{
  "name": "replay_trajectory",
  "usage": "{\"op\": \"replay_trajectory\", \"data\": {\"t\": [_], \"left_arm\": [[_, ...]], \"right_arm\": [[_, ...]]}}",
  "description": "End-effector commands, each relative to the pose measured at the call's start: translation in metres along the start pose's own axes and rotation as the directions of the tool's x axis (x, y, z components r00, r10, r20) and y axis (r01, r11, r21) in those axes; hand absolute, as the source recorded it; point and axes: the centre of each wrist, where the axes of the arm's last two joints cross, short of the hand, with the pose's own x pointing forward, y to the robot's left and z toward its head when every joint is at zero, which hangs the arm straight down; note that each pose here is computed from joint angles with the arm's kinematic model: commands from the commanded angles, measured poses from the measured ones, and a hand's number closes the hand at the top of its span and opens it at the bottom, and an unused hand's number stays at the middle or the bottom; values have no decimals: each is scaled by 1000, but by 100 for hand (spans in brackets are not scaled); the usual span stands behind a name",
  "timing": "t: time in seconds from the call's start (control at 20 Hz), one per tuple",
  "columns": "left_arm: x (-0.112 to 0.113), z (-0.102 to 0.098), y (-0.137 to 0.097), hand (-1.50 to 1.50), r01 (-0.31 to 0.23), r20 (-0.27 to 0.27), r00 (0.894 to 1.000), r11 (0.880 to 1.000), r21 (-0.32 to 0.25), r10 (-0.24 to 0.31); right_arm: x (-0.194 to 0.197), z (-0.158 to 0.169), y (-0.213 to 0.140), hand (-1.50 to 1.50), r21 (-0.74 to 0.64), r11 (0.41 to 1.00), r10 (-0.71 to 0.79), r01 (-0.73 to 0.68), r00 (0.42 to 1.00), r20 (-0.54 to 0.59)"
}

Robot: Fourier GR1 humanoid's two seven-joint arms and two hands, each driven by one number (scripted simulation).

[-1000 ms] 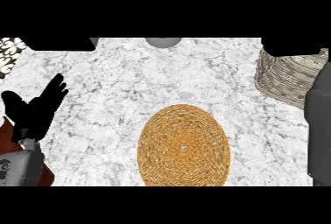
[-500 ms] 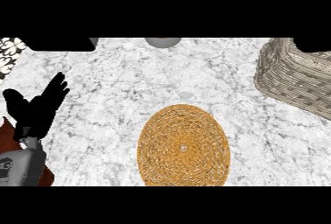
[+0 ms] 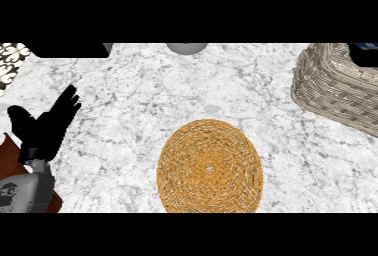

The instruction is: Pick the can from the placemat and place it in the basket

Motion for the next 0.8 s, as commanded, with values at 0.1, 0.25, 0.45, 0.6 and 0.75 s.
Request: {"op": "replay_trajectory", "data": {"t": [0.1, 0.25, 0.45, 0.6, 0.75], "left_arm": [[9, -14, 8, 0, 11, 1, 1000, 1000, 1, -11], [2, -8, 12, 0, 4, -2, 1000, 1000, 24, -4], [3, -21, -4, 0, -7, -13, 1000, 1000, 5, 7], [12, 1, 15, 0, -4, 12, 1000, 1000, 2, 4], [17, -12, -6, 0, -7, 0, 1000, 1000, 3, 7]], "right_arm": [[-43, -16, 12, -150, -89, 996, -44, 31, 989, -143], [-46, -22, 16, -150, -55, 998, -2, -4, 995, -104], [-44, -35, 8, -150, -18, 998, -63, 63, 997, -33], [-48, -35, 14, -150, -86, 987, -141, 138, 989, -36], [-39, -51, -21, -150, -183, 954, -261, 238, 959, -113]]}}
